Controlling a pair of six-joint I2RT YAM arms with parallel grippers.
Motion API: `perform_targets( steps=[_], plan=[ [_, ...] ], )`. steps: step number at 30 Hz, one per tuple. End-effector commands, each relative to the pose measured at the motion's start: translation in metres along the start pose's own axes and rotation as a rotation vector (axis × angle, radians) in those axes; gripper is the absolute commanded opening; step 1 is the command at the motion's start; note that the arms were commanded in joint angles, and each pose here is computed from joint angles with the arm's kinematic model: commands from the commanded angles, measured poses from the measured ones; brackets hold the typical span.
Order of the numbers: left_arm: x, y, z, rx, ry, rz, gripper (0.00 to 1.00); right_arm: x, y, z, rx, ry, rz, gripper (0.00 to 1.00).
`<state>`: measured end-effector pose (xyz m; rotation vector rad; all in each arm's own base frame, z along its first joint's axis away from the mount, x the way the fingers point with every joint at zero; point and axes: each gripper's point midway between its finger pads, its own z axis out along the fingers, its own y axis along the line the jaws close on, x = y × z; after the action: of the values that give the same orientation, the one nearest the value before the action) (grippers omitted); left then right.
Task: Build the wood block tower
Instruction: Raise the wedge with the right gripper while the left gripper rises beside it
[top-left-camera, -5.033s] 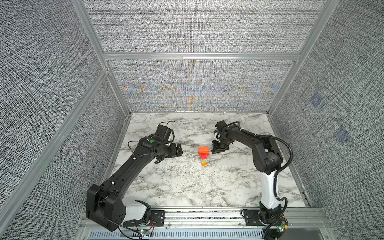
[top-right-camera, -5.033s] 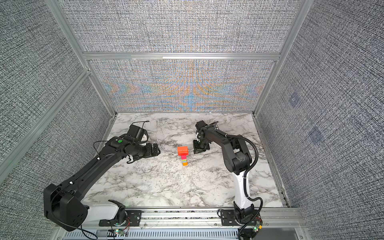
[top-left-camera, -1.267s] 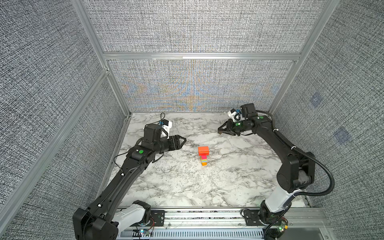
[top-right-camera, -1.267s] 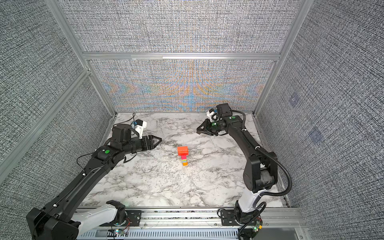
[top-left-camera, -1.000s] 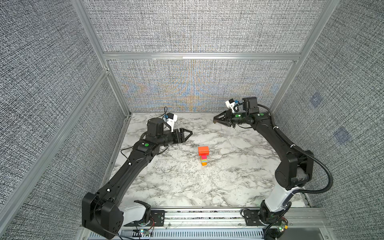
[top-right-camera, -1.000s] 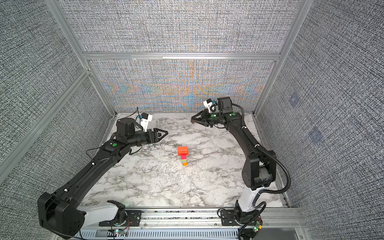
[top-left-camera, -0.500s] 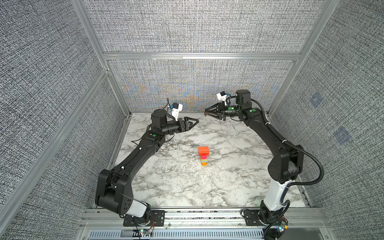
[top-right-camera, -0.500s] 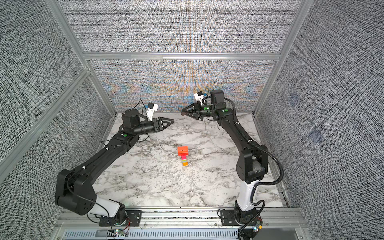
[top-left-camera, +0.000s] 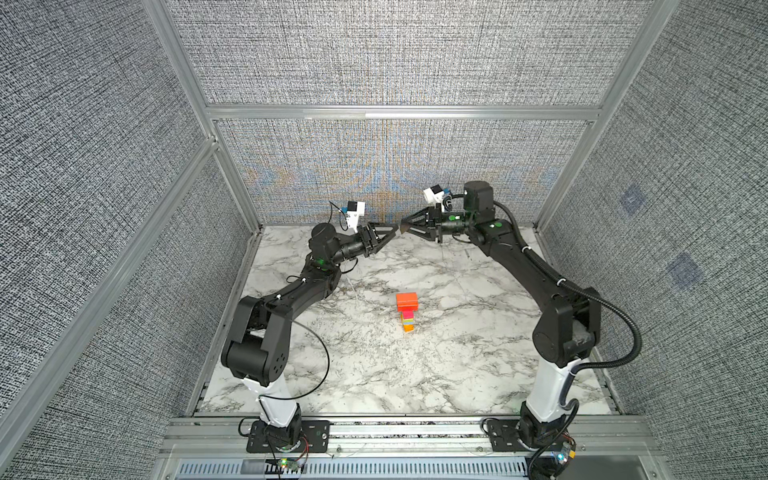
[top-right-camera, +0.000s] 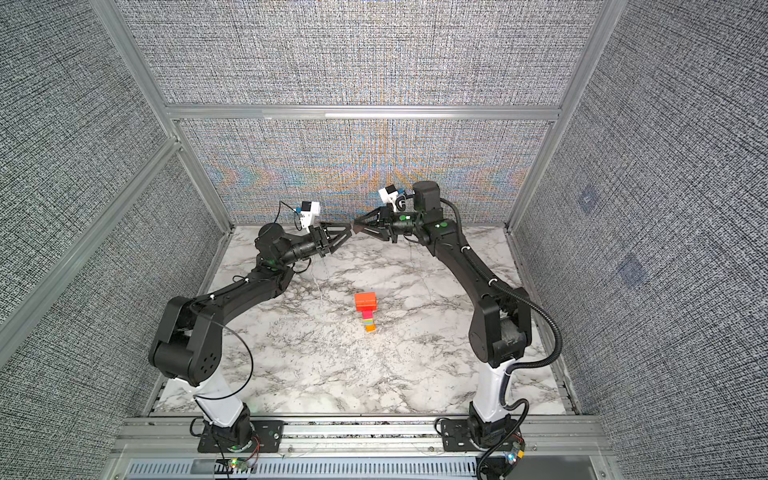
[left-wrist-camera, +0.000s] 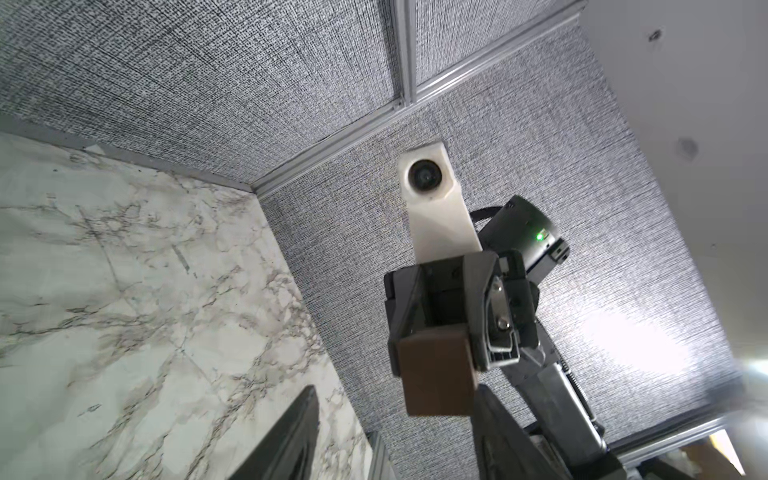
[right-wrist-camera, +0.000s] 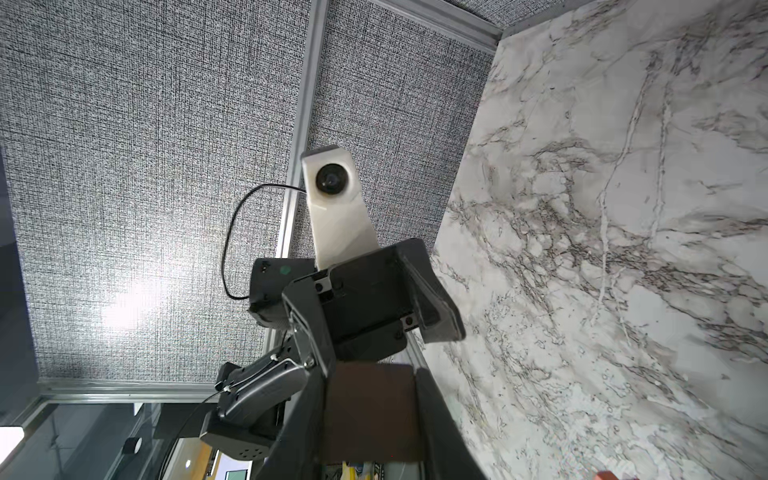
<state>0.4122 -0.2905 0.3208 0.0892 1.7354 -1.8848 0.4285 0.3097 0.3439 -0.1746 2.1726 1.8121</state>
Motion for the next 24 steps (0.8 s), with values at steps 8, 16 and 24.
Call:
perform_targets(
  steps=[8, 16, 24],
  plan=[
    [-0.01, -0.038, 0.0, 0.093, -0.024, -0.008, 0.58, -0.009, 0.004, 0.003, -0.026, -0.004, -0.025, 0.12],
    [-0.004, -0.02, -0.001, 0.016, -0.008, -0.036, 0.69, -0.016, 0.006, 0.006, -0.036, -0.011, -0.027, 0.12],
    [-0.005, -0.008, 0.001, -0.019, -0.013, -0.083, 0.68, -0.017, 0.004, 0.01, -0.038, -0.011, -0.022, 0.12]
  ],
)
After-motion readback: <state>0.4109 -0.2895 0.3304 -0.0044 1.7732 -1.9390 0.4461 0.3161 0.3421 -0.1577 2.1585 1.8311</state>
